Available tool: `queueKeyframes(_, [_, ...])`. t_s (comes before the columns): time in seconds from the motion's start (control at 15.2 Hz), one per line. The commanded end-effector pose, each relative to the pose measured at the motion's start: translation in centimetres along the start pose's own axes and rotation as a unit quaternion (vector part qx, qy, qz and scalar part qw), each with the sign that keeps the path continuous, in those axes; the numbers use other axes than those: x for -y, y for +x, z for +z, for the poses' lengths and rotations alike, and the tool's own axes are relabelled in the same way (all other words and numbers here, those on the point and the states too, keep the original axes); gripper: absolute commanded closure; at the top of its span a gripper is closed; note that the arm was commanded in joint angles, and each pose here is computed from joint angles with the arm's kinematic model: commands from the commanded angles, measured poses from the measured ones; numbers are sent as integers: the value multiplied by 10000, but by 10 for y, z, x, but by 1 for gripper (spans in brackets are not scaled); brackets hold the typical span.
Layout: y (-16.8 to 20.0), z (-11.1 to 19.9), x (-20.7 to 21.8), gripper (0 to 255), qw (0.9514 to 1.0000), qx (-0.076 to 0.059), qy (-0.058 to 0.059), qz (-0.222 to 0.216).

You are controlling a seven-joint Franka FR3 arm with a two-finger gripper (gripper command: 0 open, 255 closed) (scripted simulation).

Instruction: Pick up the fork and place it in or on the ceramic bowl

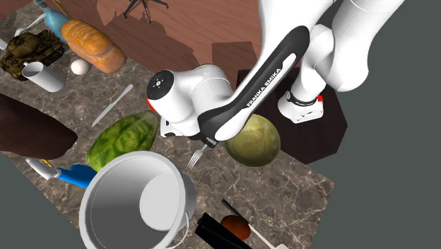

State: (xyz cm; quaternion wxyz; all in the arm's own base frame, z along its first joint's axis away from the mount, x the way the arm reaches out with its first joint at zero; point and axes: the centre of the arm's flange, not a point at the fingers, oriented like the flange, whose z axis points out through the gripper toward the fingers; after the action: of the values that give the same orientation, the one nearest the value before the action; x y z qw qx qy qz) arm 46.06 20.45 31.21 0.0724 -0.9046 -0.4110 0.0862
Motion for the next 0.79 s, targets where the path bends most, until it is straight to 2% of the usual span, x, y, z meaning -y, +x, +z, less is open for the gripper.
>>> queueKeyframes(0.0, [-1,-4,1,255,10000,13,6,8])
queueKeyframes(0.73, [-7,-60,12,255,10000,13,6,8])
